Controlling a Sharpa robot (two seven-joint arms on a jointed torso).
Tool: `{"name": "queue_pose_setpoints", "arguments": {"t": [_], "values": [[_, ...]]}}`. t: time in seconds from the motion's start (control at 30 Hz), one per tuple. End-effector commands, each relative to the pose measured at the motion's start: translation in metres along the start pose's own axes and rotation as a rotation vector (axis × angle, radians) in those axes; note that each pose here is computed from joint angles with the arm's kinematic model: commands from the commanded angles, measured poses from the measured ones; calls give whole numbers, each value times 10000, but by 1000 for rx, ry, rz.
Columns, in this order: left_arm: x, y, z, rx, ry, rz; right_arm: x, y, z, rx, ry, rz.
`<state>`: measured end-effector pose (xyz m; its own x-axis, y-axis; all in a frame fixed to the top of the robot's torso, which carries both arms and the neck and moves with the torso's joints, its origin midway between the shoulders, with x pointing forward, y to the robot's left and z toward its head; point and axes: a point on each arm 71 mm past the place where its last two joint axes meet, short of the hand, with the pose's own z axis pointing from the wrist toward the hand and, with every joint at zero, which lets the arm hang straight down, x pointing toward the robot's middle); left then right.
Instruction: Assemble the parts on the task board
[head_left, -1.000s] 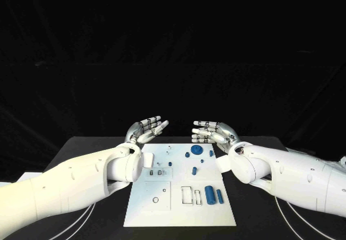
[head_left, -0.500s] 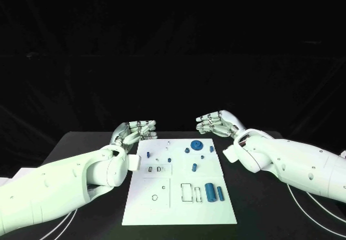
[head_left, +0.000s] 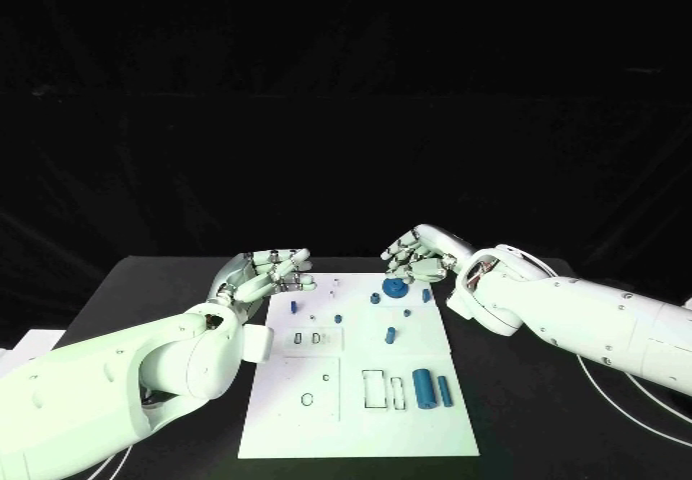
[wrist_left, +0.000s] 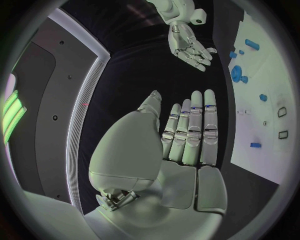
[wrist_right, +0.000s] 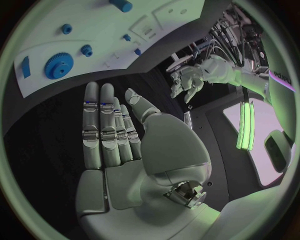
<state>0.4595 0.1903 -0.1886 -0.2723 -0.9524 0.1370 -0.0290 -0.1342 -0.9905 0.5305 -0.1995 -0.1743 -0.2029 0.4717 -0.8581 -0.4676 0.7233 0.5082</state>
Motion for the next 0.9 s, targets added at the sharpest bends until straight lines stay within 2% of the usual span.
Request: {"name": "queue_pose_setpoints", "arguments": {"t": [0.03, 0.2, 0.47, 0.9], "values": [[99, -49, -41, 2, 57, -23, 49, 0, 32, 38, 117, -292], [146, -115, -92, 5, 77, -32, 23, 42, 89, 50, 145, -388], [189, -205, -137, 14, 97, -40, -2, 126, 159, 47, 162, -459], [224, -245, -159, 14, 113, -45, 2, 167, 206, 49, 193, -488]]}}
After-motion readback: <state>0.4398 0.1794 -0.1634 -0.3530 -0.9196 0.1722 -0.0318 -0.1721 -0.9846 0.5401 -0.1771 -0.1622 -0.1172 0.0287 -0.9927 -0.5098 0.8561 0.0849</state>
